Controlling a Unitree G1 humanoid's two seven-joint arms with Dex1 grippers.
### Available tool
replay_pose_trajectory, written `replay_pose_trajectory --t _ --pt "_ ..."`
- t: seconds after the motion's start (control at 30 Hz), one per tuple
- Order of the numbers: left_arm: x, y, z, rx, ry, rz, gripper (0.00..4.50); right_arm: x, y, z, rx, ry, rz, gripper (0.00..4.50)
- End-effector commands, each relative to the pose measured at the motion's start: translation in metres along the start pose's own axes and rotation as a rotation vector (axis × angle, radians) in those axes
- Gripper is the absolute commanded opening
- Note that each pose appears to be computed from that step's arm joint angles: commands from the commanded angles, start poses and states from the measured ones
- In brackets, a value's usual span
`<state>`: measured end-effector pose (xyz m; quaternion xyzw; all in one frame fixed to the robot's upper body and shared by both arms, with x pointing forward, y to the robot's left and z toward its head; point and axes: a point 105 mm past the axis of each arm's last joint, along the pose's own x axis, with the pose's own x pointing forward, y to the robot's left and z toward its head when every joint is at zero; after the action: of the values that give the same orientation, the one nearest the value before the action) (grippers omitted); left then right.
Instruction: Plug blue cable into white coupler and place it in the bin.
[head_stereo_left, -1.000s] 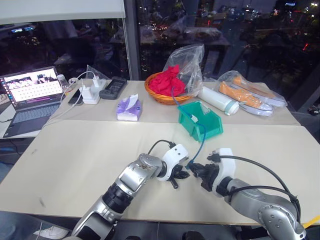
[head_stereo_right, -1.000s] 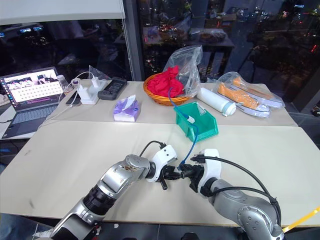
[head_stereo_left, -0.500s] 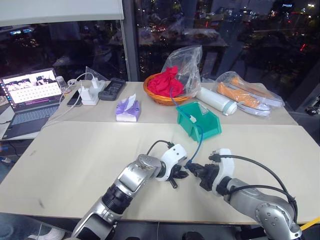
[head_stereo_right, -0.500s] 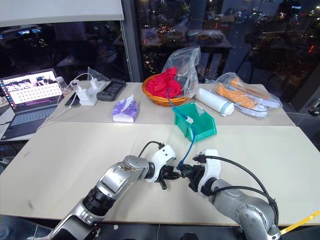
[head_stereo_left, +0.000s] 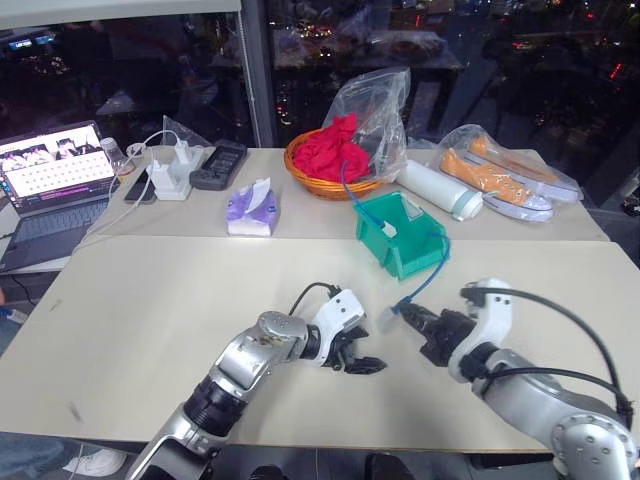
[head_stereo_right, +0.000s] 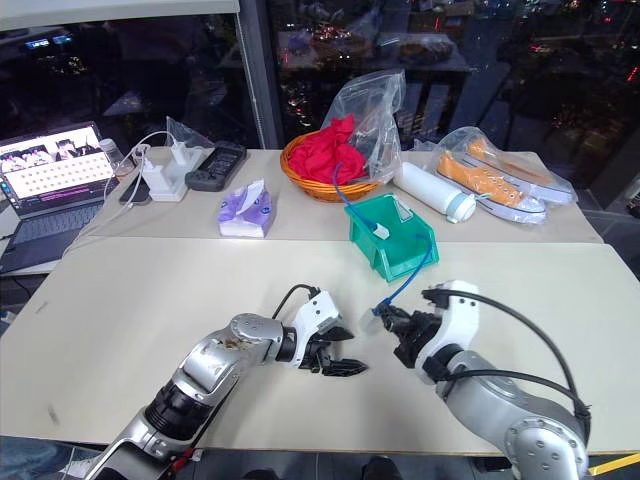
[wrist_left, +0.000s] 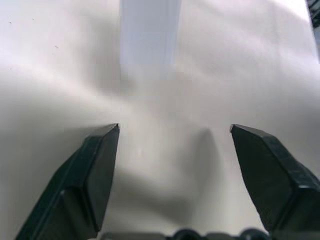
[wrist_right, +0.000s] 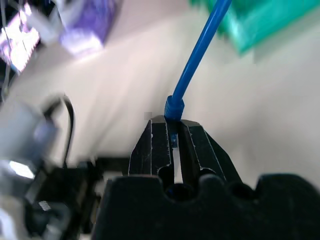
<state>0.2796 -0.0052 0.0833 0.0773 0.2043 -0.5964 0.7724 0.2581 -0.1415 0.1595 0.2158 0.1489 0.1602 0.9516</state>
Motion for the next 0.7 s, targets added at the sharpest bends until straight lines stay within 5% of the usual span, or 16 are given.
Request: replay_pose_trajectory --t 0.03,0.13,0.3,0.53,0.6,0.7 --pt "-0.017 0.013 0.023 0.011 -0.160 0.060 3.81 -0.007 0.002 0.069 -0.044 -0.213 0.002 0.00" --pt "-0.028 0.022 0.039 -0.043 -0.281 0.090 3.81 0.004 -0.009 0.110 -0.071 -0.307 -0.025 0.00" --pt "-0.034 0.031 0.047 -0.012 -0.334 0.156 3.81 0.052 -0.034 0.137 -0.201 -0.314 -0.053 0.00" --pt "-0.039 0.034 0.043 0.036 -0.320 0.250 3.81 0.115 -0.067 0.129 -0.298 -0.229 -0.072 0.00" --pt "-0.043 0.039 0.043 0.045 -0.330 0.291 3.89 0.125 -0.070 0.123 -0.297 -0.205 -0.059 0.92" --pt "-0.046 0.045 0.041 0.036 -0.324 0.327 3.89 0.130 -0.064 0.123 -0.299 -0.204 -0.022 1.70"
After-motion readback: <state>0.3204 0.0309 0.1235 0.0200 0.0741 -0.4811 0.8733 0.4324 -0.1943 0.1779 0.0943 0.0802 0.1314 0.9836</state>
